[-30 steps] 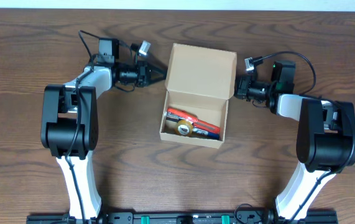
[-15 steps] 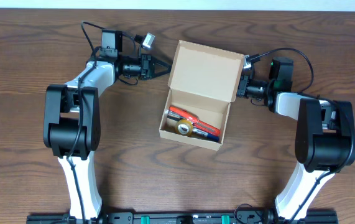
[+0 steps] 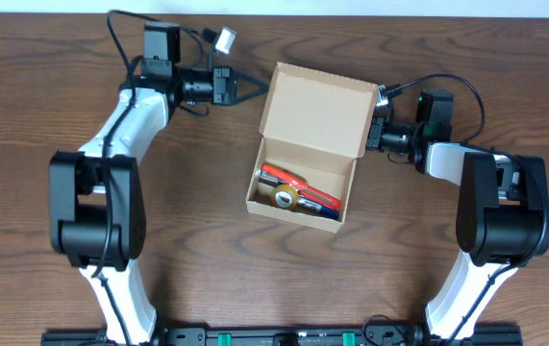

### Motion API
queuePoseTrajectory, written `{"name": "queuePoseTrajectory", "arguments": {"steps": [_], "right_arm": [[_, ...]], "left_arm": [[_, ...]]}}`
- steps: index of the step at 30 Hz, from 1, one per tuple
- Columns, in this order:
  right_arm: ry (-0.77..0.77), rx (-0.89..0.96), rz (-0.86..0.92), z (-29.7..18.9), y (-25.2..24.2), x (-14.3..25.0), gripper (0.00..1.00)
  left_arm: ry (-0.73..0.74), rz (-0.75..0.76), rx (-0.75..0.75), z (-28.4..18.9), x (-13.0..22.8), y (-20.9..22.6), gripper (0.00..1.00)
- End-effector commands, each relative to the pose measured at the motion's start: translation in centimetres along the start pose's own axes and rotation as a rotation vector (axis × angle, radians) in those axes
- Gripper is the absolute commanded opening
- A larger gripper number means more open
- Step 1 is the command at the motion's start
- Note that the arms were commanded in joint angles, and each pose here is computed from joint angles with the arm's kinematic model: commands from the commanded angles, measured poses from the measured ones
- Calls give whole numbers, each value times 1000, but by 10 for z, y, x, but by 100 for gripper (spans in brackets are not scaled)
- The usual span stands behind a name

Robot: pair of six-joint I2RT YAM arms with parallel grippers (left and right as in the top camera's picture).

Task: Pack container
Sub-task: 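Swing the lid over with the right gripper to close the box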

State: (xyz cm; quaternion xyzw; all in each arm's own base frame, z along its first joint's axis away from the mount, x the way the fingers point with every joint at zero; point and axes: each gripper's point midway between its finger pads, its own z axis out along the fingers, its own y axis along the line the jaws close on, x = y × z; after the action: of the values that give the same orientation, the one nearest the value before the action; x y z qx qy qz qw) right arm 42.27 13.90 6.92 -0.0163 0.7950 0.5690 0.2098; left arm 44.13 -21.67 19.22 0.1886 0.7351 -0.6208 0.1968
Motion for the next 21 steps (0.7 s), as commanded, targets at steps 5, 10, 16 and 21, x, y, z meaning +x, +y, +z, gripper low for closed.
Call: {"name": "queuePoseTrajectory", "arguments": {"steps": [5,10,16,21], "right_arm": [[26,-31,-30,6,7,1,1],[34,-35,-31,6,7,4,1],[42,-50,-32,7,10,6,2],[56,-90,-63,6,18,6,1]], "left_arm": [[28,19,-111,-1,11,10,6],[115,-21,-257,-9,44,34,6],[163,-46,-314,-14,60,42,6],[180,-59,-365,-18,64,49,6]]}}
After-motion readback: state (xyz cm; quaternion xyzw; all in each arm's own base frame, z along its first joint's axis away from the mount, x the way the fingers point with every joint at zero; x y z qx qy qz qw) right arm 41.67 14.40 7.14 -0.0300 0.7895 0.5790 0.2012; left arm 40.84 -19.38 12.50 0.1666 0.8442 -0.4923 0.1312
